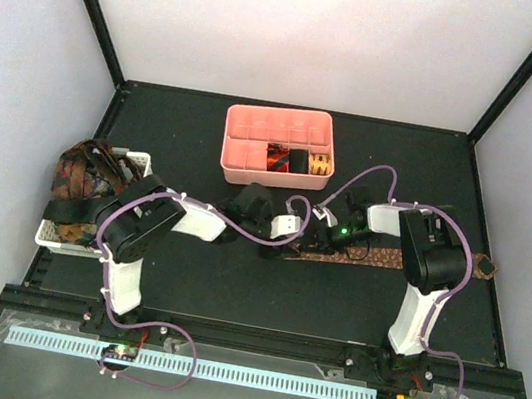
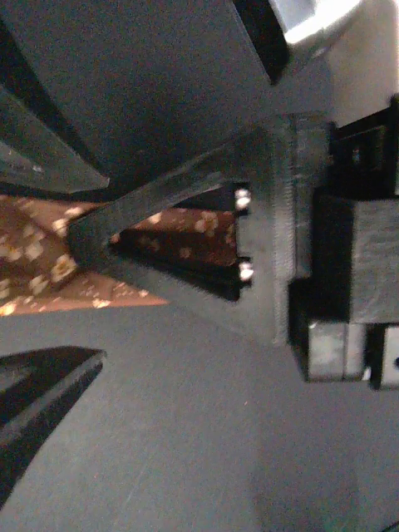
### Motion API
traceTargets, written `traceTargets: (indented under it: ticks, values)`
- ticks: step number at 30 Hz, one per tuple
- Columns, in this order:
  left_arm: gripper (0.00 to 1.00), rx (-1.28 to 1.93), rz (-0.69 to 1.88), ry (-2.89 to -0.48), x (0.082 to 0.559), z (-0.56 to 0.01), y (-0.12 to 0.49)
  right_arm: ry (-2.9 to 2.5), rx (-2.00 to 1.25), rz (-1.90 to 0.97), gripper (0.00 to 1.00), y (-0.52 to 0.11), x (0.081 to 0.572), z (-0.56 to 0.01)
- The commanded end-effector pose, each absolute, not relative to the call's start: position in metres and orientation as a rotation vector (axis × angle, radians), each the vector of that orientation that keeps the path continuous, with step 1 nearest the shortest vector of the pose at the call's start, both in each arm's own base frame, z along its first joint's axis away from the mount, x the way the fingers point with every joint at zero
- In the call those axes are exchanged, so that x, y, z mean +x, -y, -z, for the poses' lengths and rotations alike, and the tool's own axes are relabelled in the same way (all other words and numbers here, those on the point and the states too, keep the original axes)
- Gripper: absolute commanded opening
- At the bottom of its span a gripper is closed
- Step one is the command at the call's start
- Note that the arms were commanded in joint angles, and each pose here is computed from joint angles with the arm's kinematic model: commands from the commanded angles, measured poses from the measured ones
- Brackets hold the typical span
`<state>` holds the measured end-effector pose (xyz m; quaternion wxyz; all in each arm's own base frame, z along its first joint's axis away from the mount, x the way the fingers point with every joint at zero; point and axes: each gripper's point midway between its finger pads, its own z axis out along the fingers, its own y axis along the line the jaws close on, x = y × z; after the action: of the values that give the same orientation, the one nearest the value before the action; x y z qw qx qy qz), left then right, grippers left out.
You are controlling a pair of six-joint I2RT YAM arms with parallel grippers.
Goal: Roll the ties
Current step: Roll the tie at the center of the board.
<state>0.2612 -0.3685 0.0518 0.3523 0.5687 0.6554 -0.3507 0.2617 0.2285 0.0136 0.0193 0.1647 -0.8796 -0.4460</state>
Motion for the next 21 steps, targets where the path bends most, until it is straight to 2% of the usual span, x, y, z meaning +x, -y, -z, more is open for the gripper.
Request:
traceTargets:
  ticks: [1, 3, 10, 13, 21]
  values:
    - [0.61, 1.378, 0.975, -1.662, 0.257, -0.076, 0.352, 2.781, 0.513, 1.242, 0.02, -0.217, 0.259, 0.009]
    - [0.70, 1.373, 0.954, -1.653, 0.252, -0.079, 0.339, 2.786, 0.515, 1.242, 0.02, -0.217, 0.260, 0.008]
    - [0.83, 1.329, 0.936, -1.808, 0.258, -0.042, 0.317, 2.775, 0.504, 1.248, 0.02, -0.218, 0.259, 0.010]
    - [0.84, 1.334, 0.900, -1.869, 0.269, -0.026, 0.316, 2.774, 0.505, 1.249, 0.02, -0.218, 0.259, 0.010]
    - [0.76, 1.349, 0.923, -1.934, 0.260, -0.019, 0.309, 2.774, 0.501, 1.251, 0.02, -0.218, 0.259, 0.010]
